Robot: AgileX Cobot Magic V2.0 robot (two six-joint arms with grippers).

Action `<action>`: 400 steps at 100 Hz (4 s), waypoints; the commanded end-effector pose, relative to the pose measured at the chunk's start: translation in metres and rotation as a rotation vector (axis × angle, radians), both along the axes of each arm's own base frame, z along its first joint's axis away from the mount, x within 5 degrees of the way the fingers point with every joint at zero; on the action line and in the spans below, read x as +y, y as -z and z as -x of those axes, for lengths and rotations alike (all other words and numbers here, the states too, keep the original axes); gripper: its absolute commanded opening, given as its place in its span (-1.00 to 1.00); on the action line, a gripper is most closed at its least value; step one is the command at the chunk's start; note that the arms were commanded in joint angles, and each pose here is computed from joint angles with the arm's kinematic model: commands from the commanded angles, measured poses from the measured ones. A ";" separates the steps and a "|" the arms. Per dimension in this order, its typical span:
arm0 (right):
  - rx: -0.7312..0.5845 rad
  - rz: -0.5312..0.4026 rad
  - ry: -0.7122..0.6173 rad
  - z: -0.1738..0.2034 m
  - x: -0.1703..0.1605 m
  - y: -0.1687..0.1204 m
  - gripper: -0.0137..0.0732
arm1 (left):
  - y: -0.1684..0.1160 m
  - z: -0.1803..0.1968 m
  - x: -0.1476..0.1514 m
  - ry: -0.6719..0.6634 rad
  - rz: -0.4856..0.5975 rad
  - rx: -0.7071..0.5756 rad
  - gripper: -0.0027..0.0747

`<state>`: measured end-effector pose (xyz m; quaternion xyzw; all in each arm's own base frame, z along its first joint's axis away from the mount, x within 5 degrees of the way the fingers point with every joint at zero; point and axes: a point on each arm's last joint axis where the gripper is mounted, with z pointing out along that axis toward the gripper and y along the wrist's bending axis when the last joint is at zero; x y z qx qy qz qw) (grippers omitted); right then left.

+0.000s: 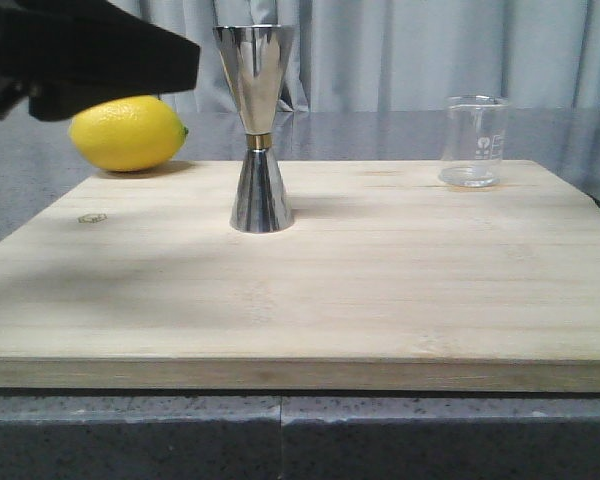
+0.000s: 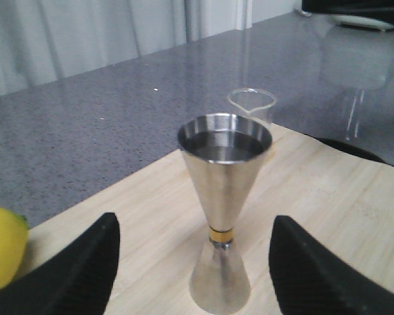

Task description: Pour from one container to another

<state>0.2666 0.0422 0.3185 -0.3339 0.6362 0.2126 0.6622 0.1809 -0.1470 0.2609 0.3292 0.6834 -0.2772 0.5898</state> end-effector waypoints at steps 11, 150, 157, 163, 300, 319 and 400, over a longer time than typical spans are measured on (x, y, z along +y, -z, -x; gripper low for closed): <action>-0.082 -0.044 0.000 0.005 0.000 -0.022 0.57 | -0.036 0.003 0.024 -0.117 0.119 -0.094 0.24; -0.385 -0.107 0.954 0.230 -0.051 -0.029 0.56 | -0.083 0.118 0.157 -1.005 0.215 -0.273 0.18; -0.374 -0.103 0.954 0.231 -0.051 -0.018 0.50 | -0.073 0.123 0.157 -1.013 0.211 -0.266 0.11; -0.362 -0.098 0.956 0.230 -0.051 -0.011 0.39 | -0.065 0.126 0.157 -1.013 0.207 -0.270 0.04; -0.254 -0.049 0.889 0.214 -0.047 0.034 -0.85 | 0.007 0.127 0.154 -0.992 0.142 -0.233 -0.98; -0.254 -0.049 0.889 0.214 -0.047 0.034 -0.85 | 0.007 0.127 0.154 -0.992 0.146 -0.231 -0.98; -0.254 -0.049 0.889 0.214 -0.047 0.034 -0.85 | 0.048 0.120 0.151 -0.951 0.179 -0.186 -0.98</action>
